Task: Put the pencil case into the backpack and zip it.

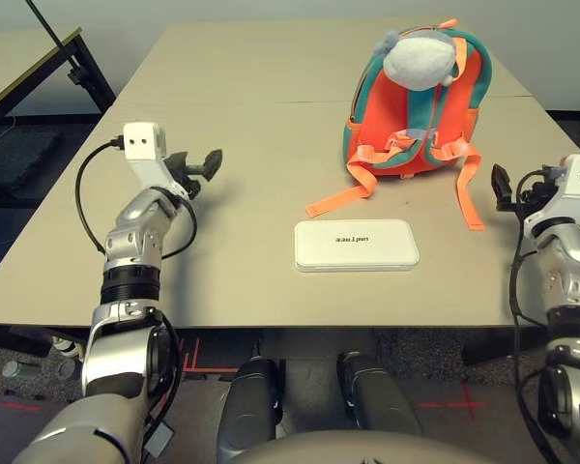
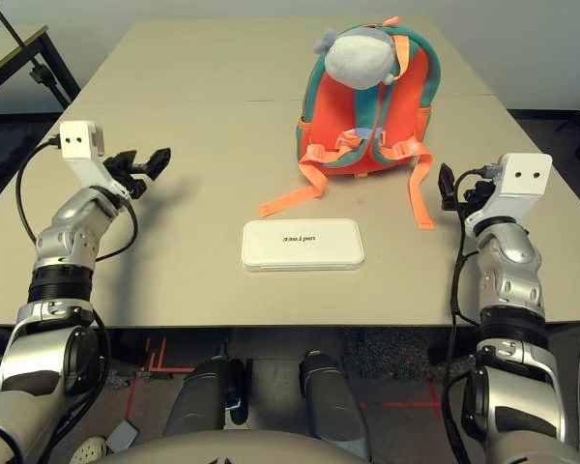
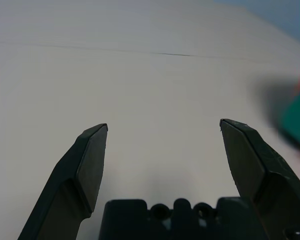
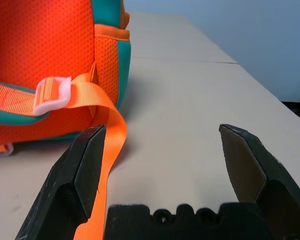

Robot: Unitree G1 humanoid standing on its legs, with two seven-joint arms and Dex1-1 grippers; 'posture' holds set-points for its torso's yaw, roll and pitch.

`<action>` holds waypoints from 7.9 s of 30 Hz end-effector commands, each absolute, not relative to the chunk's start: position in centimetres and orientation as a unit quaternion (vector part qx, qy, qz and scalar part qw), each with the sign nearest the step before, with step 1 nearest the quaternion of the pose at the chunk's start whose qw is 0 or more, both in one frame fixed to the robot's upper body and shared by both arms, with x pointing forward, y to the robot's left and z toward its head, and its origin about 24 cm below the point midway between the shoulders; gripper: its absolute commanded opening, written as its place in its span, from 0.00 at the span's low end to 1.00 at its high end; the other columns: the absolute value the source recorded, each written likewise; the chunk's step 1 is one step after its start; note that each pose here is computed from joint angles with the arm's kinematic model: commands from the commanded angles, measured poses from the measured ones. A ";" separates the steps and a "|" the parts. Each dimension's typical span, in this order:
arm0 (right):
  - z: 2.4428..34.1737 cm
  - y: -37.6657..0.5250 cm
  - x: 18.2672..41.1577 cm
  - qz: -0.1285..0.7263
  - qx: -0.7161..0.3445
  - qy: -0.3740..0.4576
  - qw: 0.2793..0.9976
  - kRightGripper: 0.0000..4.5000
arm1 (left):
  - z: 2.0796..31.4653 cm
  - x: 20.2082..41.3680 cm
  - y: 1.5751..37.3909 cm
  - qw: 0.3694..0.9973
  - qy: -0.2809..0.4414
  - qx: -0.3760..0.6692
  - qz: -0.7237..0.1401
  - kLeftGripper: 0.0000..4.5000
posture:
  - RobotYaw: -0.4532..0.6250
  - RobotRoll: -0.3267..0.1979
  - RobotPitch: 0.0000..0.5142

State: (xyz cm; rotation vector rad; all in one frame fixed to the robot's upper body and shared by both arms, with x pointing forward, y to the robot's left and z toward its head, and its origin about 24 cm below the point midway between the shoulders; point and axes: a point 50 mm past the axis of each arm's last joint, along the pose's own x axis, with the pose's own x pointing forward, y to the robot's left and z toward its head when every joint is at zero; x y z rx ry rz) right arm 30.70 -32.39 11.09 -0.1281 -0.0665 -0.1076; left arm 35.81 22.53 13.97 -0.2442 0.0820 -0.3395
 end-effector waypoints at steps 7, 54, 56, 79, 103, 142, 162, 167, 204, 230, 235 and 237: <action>11.0 -31.4 30.3 -0.017 -0.091 -0.012 0.996 1.00 | 14.5 34.4 21.2 0.953 0.088 -0.140 -0.253 1.00 | 0.23 0.62 0.21; 11.7 -29.5 29.4 0.092 -0.190 0.016 0.977 1.00 | 10.3 30.3 17.8 0.772 0.363 -0.353 -0.384 1.00 | 0.17 0.62 0.17; 11.7 -29.2 29.4 0.101 -0.193 0.017 0.976 1.00 | 9.9 30.1 17.8 0.765 0.382 -0.355 -0.379 1.00 | 0.17 0.62 0.17; 8.8 -26.0 26.6 0.298 -0.240 0.130 0.915 0.00 | 7.9 29.7 15.7 0.715 0.452 -0.387 -0.367 1.00 | 0.15 0.62 0.17; 6.5 -18.9 26.1 0.415 -0.208 0.141 0.874 0.00 | 7.2 28.9 15.6 0.712 0.465 -0.383 -0.360 1.00 | 0.18 0.62 0.19; 6.6 -17.9 27.2 0.421 -0.216 0.120 0.873 0.00 | 11.6 31.0 15.0 0.763 0.339 -0.364 -0.412 0.29 | 0.20 0.62 0.20; 9.2 -22.6 28.3 0.293 -0.207 0.133 0.924 1.00 | 23.1 34.3 21.5 0.849 0.071 -0.357 -0.384 0.29 | 0.21 0.62 0.22; 13.3 -23.6 28.9 0.235 -0.125 0.086 0.960 1.00 | 23.6 35.0 22.5 0.871 0.050 -0.343 -0.349 0.29 | 0.20 0.62 0.21; 17.0 -20.5 39.3 0.143 0.068 -0.025 0.987 0.71 | 22.9 35.9 20.4 0.880 0.038 -0.334 -0.334 0.29 | 0.25 0.62 0.16; 21.0 -16.3 24.9 0.300 0.046 -0.040 0.952 0.07 | 22.2 36.9 19.4 0.876 0.050 -0.336 -0.342 0.29 | 0.16 0.62 0.17; 19.2 -15.6 23.5 0.304 0.064 -0.003 0.950 0.07 | 22.1 37.3 18.9 0.873 0.055 -0.334 -0.350 0.29 | 0.14 0.62 0.17; 18.0 -15.5 23.4 0.298 0.068 0.017 0.952 0.07 | 22.1 37.3 18.7 0.872 0.056 -0.333 -0.353 0.29 | 0.14 0.62 0.16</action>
